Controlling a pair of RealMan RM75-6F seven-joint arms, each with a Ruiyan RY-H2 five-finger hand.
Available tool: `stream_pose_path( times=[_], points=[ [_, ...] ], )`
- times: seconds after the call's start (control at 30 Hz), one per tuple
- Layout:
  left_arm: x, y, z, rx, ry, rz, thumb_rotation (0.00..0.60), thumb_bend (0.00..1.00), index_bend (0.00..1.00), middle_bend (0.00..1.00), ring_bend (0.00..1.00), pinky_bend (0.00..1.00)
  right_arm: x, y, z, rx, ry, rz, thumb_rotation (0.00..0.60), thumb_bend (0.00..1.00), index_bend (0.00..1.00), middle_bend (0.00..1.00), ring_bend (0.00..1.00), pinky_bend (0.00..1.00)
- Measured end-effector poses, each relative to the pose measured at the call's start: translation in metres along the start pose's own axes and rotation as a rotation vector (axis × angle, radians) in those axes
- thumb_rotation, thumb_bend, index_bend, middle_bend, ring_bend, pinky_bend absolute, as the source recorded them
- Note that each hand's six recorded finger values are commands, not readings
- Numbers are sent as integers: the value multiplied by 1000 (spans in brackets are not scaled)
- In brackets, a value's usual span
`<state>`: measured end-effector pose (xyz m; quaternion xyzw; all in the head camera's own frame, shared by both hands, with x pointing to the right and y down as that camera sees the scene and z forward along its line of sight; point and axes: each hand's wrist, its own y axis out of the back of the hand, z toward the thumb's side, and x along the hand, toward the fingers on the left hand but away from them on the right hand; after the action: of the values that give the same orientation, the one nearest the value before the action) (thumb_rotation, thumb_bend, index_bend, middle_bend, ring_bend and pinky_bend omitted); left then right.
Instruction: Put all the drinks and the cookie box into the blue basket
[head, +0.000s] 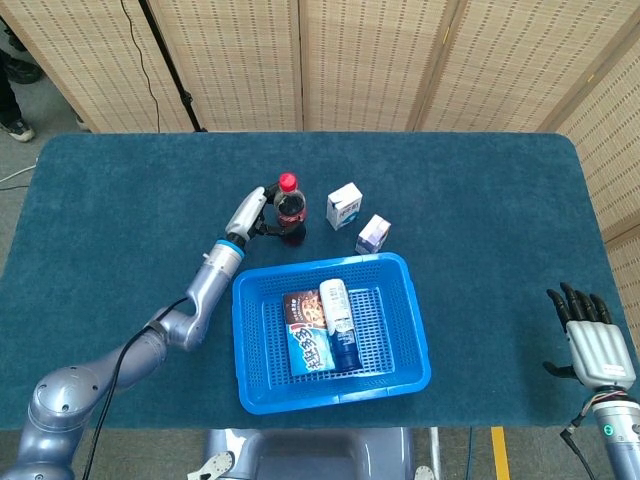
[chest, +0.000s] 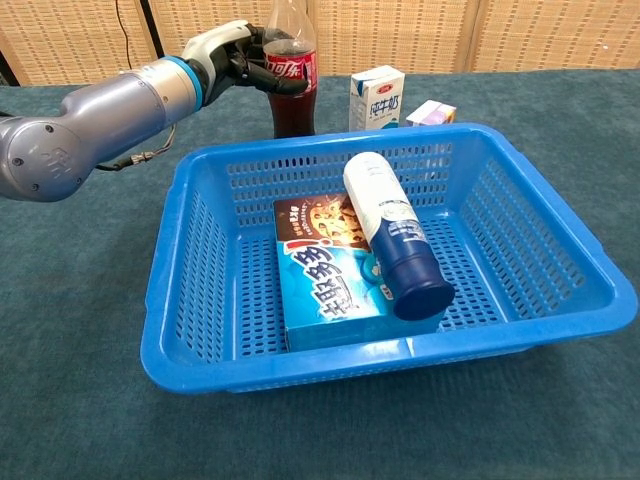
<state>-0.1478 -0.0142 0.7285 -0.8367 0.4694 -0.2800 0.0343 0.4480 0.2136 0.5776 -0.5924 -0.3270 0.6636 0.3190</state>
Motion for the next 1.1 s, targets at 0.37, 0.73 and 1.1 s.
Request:
stream_pose_path(
  times=[0.37,0.73,1.1],
  points=[
    [-19,22,45,51,-190,47,600,706,706,443,420,423,2,-1,4,1,13,2,600,0,0,0,0,0],
    [-107,22,114,355,-572,-33,600,707,700,443,418,467,7,3,7,4,27,-16,600,0,0,0,0,0],
    [-192,-3,105,893,-849,-73,600,706,698,443,405,473,9,4,13,8,46,-21,600,0,0,0,0,0]
  ],
)
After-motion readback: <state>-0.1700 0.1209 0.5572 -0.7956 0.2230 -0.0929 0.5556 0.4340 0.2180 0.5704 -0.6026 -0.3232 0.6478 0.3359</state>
